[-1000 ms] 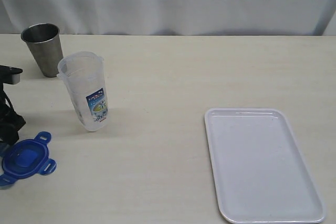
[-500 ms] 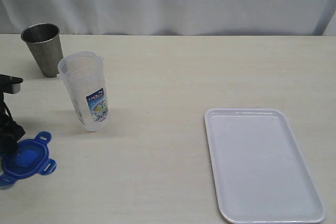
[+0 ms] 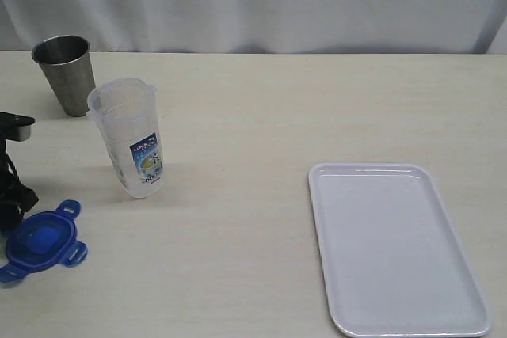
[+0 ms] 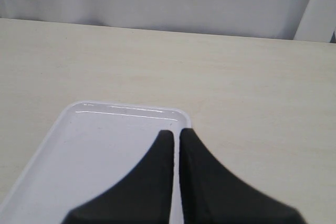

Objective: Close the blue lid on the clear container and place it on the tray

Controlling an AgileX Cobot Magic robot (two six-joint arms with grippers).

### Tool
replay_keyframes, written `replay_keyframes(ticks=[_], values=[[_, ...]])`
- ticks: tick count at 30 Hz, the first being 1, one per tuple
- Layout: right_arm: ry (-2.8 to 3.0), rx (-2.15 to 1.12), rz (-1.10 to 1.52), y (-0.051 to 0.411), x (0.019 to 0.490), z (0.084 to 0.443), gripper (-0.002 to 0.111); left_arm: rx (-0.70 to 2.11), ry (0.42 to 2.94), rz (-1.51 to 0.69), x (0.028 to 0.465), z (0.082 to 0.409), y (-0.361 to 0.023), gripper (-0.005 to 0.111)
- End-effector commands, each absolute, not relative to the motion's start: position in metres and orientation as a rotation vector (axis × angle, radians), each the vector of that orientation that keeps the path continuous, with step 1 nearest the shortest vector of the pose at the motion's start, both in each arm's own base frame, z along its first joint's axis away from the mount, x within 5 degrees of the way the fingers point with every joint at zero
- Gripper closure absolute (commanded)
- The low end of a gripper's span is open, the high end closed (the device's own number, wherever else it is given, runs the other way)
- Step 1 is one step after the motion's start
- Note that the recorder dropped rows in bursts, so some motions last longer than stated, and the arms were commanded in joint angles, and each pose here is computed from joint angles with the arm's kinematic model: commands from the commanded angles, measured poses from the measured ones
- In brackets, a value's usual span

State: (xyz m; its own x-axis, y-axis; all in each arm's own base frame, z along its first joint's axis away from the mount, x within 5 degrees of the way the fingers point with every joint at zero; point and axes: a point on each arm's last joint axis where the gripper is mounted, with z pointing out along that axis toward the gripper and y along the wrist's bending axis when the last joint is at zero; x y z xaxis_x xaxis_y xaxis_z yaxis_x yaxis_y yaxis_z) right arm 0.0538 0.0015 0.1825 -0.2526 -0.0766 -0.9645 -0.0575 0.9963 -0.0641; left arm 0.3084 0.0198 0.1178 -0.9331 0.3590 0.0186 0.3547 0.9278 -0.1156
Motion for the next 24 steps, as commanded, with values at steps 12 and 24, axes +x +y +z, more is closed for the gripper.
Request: replay_keyframes(ticks=[12,24], values=[[1.822,-0.102,-0.019,0.002,0.054,0.182,0.104,-0.571,-3.053,0.173,0.312,0.126,0.020,0.107],[1.822,-0.102,-0.019,0.002,0.054,0.182,0.104,-0.568,-3.269,0.132,0.320,0.179,0.018,0.107]])
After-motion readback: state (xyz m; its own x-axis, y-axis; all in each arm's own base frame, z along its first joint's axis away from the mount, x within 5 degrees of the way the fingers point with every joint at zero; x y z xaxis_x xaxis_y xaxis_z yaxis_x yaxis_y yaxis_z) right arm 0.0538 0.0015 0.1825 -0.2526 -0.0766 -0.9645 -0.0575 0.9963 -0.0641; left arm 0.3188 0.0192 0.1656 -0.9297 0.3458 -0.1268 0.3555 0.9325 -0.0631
